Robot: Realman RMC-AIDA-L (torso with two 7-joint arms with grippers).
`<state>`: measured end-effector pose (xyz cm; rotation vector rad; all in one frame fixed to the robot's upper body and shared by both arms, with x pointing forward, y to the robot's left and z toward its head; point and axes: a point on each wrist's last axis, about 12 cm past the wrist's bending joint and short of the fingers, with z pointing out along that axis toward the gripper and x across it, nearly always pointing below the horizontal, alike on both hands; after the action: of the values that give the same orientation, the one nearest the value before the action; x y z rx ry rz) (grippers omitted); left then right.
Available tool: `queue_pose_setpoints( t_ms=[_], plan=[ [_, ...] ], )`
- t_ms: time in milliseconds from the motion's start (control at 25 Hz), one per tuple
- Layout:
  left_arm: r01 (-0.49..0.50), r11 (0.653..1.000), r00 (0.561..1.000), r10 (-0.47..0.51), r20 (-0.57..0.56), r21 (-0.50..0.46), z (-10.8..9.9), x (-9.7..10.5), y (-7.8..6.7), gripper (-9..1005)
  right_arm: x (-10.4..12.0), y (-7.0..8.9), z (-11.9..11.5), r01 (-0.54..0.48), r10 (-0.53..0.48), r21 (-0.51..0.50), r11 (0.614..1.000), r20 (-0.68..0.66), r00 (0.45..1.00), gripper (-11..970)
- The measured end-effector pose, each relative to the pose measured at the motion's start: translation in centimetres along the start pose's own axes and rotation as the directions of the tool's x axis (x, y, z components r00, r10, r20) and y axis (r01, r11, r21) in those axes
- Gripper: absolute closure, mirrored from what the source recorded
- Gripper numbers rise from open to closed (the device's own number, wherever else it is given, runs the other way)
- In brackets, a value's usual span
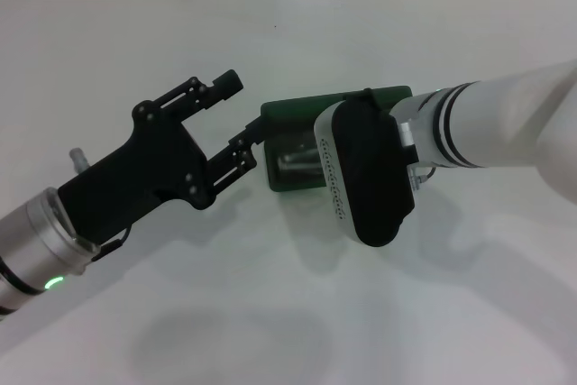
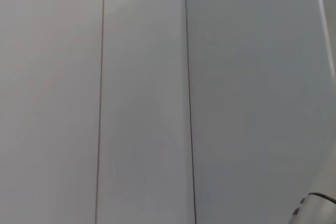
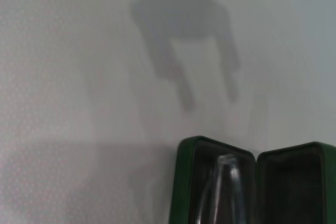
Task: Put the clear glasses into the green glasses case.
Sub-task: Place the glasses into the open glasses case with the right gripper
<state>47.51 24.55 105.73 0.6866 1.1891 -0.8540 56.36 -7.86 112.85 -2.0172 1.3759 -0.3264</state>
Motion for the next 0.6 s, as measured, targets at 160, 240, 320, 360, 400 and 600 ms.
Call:
queue_pose_setpoints(
  t_ms=[160,240,320,360,400,600],
  plan=[
    [-0.009,1.000,1.000,0.009,0.002,0.006,0.3,-0.1,0.1,417,0.2,0.0,0.0,0.000,0.000,0.008,1.000,-0.005,1.000,769],
    [-0.011,1.000,1.000,0.011,0.005,0.005,0.3,-0.1,0.2,417,0.2,0.0,-0.1,-0.005,0.005,0.017,1.000,0.002,1.000,753],
    [-0.012,1.000,1.000,0.012,0.007,0.001,0.3,-0.1,0.3,417,0.1,0.0,-0.2,-0.008,0.008,0.024,1.000,0.009,1.000,752],
    [-0.012,1.000,1.000,0.012,0.005,-0.001,0.4,-0.1,0.3,417,0.0,0.0,-0.3,-0.011,0.010,0.026,1.000,0.013,1.000,751],
    [-0.013,1.000,1.000,0.013,0.003,-0.003,0.4,-0.1,0.4,418,-0.1,0.0,-0.5,-0.016,0.016,0.031,0.999,0.019,1.000,751],
    [-0.014,1.000,1.000,0.014,-0.007,-0.010,0.5,0.0,0.6,418,-0.1,0.0,-1.3,-0.047,0.046,0.034,0.998,0.035,0.998,749]
  ],
)
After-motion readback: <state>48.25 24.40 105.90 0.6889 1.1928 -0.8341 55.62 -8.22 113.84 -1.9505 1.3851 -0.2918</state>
